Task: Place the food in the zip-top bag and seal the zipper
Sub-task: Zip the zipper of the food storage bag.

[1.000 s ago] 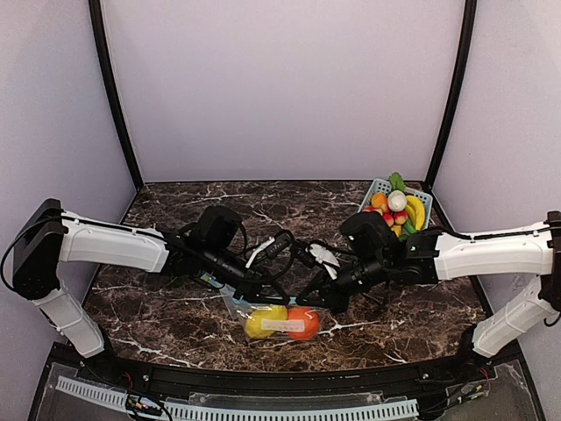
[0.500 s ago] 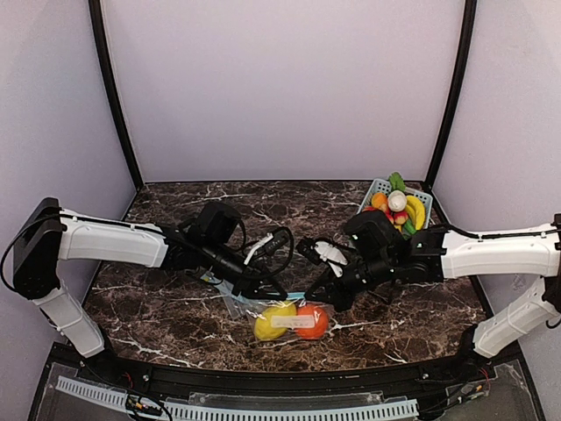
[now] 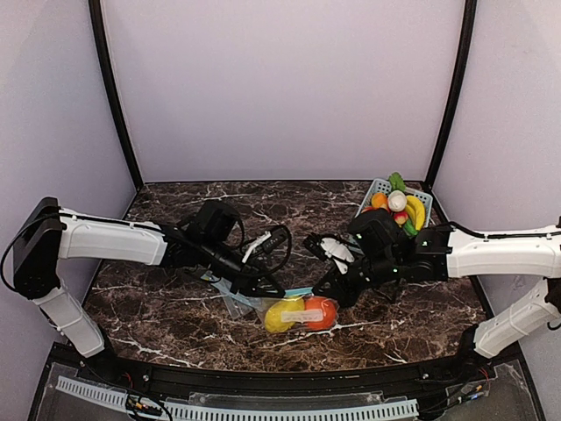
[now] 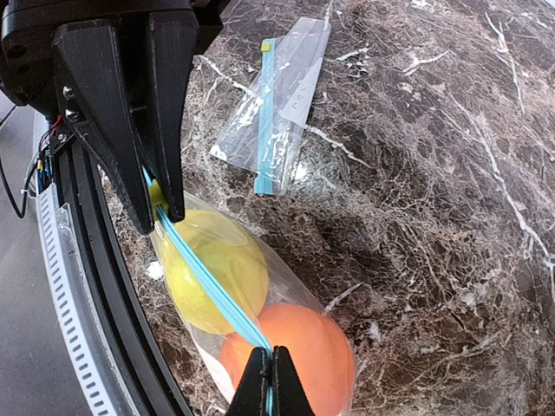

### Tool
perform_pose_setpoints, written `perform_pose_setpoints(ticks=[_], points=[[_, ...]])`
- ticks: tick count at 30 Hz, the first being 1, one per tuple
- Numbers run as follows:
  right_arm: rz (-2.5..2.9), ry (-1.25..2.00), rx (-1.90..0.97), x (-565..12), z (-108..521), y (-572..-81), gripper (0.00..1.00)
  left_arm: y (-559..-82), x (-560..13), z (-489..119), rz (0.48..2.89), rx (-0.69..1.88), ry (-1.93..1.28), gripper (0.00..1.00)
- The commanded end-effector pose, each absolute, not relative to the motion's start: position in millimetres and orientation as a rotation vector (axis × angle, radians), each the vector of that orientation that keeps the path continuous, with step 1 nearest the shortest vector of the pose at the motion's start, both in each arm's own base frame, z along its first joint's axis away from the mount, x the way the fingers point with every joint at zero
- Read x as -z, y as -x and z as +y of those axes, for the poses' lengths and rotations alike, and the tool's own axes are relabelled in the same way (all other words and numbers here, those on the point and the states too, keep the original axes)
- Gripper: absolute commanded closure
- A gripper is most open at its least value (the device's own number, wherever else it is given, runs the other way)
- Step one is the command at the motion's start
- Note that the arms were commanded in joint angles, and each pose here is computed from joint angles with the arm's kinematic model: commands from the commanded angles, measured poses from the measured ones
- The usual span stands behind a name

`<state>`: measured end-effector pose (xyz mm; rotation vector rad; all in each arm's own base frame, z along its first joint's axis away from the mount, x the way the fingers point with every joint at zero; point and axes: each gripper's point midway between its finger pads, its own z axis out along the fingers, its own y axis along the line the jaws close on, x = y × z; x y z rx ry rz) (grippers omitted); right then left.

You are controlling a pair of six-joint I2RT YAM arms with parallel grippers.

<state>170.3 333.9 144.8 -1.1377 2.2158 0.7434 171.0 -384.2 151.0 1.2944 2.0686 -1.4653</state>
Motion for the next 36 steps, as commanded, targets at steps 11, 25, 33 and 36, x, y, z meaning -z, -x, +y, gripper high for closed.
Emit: perform_pose_setpoints(ticks=[11, 25, 33, 36], points=[[2.324, 0.881, -0.470, -147, 283, -214, 1.00, -161, -151, -353, 2.163, 1.450, -1.285, 0.99], [2.299, 0.870, -0.577, -164, 287, -209, 1.00, -167, -153, -341, 2.175, 1.417, -1.255, 0.99], [2.288, 0.877, -0.601, -168, 289, -207, 1.00, -168, -152, -339, 2.181, 1.399, -1.247, 0.99], [2.278, 0.882, -0.651, -173, 293, -203, 1.00, -170, -155, -340, 2.171, 1.386, -1.238, 0.99]])
